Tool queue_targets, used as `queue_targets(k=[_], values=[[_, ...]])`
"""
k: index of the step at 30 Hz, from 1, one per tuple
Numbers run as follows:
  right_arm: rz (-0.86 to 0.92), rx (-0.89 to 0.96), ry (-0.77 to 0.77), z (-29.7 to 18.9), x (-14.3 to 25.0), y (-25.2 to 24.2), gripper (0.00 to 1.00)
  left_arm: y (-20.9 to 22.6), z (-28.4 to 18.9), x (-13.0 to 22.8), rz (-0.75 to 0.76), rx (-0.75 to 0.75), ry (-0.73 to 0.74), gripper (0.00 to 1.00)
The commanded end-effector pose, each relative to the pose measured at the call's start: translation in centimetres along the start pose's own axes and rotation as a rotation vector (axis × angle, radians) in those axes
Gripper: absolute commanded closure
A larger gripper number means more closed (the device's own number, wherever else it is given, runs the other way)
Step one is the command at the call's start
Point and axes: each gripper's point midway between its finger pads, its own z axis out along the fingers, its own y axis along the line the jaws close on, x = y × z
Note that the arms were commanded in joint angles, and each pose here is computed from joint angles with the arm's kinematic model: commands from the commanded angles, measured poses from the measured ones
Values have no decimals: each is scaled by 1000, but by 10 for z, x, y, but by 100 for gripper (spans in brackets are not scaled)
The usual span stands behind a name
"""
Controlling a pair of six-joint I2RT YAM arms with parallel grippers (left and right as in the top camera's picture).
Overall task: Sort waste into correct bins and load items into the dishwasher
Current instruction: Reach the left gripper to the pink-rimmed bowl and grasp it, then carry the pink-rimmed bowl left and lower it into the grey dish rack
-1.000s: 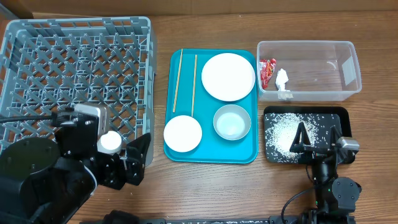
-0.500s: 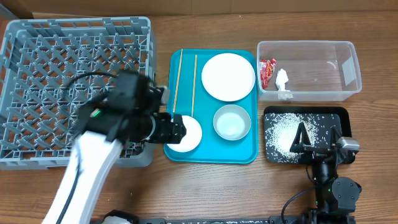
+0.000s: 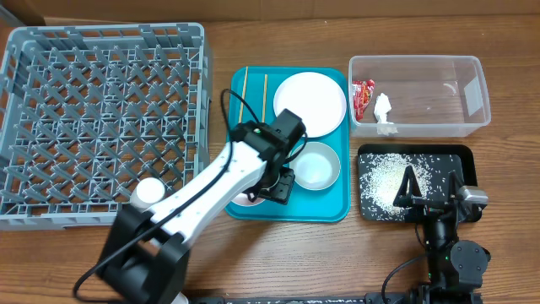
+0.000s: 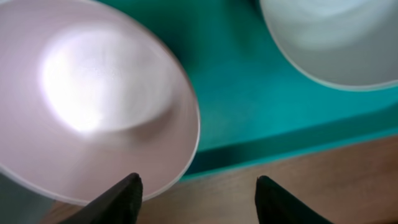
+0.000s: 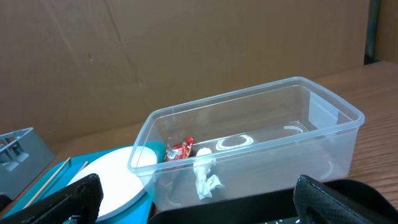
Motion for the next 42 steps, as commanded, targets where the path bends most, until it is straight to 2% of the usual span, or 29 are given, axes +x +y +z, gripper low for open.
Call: queue_targets(k=[1,6,10,12,23,26,27,31,36,42], values=[[-1,7,-5,0,1,-2,0,-3,18,-3,-16,-29,21,42],[-1,7,-5,0,1,-2,0,3,30,-10,-9,-85,9,55],[-1,7,-5,0,1,-2,0,4,38,-14,-6,-95,10,73],[-1,7,-5,0,1,-2,0,3,39,-16,-6,-91,1,75],[-1,7,-6,0,1,-2,0,1,45,-18,-4,-81,-16,76],[-1,7,-5,0,1,-2,0,2,46,-17,-4,-82,-13,93],[-1,7,-5,0,1,-2,0,2,46,-17,-4,-82,-13,96],[-1,7,-5,0,1,-2,0,1,42,-18,-8,-81,-16,96],[-1,7,-5,0,1,-2,0,0,0,-25,-36,-50,-71,96],[-1,7,-5,0,1,-2,0,13,-108,-42,-95,47,-304,96]])
